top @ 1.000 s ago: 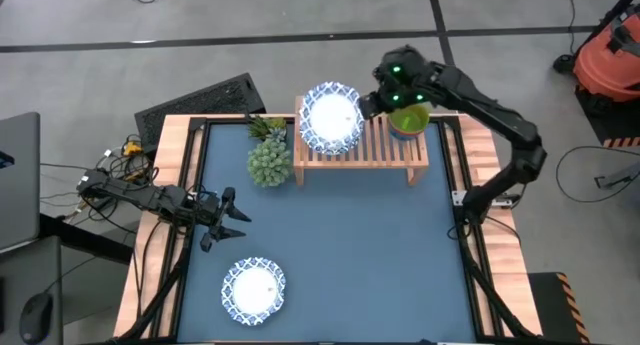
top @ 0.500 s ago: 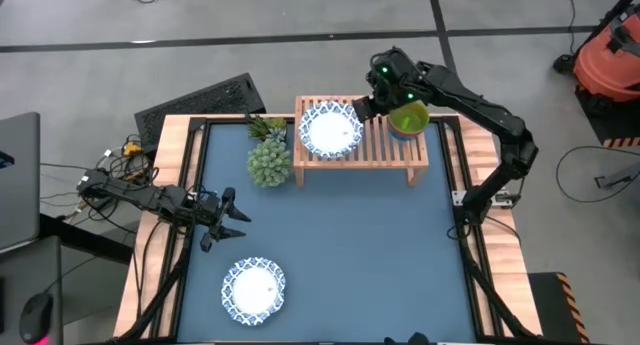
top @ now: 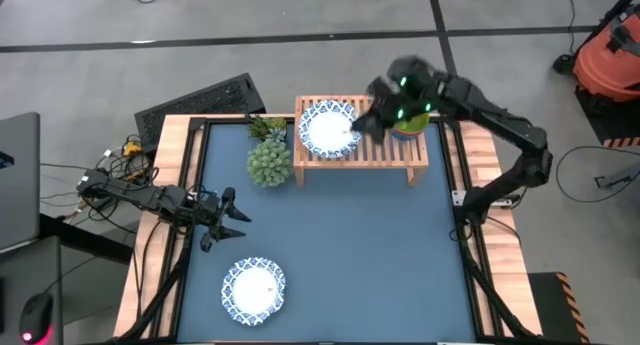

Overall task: Place and stack bowls onto a shelf
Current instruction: Stack the white bowl on top of the white bowl on the shelf

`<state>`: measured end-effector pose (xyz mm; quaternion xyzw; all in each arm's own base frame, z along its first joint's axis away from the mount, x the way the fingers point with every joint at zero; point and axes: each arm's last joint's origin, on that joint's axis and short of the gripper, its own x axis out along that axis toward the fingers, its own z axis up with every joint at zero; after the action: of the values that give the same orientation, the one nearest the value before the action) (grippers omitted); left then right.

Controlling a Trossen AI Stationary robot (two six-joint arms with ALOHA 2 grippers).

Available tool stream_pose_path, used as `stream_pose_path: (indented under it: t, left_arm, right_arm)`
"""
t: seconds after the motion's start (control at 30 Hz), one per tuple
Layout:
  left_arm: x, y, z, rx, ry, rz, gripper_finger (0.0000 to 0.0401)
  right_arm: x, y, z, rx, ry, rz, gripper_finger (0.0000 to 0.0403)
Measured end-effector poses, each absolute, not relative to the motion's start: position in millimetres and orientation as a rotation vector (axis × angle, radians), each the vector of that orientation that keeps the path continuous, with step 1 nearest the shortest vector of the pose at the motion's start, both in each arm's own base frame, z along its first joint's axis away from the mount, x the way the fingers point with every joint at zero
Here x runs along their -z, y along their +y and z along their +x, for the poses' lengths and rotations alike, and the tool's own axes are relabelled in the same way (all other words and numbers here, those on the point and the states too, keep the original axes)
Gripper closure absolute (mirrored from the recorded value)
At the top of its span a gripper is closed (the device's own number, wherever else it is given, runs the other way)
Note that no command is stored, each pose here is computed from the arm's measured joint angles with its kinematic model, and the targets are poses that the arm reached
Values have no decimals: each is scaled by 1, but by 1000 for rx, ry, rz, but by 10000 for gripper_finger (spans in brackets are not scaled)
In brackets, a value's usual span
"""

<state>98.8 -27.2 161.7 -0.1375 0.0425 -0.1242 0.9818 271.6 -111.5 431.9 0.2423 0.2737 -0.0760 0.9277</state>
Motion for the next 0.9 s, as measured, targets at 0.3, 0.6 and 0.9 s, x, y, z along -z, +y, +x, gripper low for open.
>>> stream_pose_path:
  t: [0.3, 0.6, 0.9]
  left_arm:
    - [-162, -27, 99, 250, 86, -280, 205]
    - [-162, -27, 99, 250, 87, -284, 205]
    - [-162, -27, 99, 249, 89, -300, 205]
  right_arm:
    - [-397, 8, 334, -219, 710, 116, 231]
    - [-308, 89, 406, -428, 798, -156, 231]
    - [-245, 130, 447, -537, 703, -312, 231]
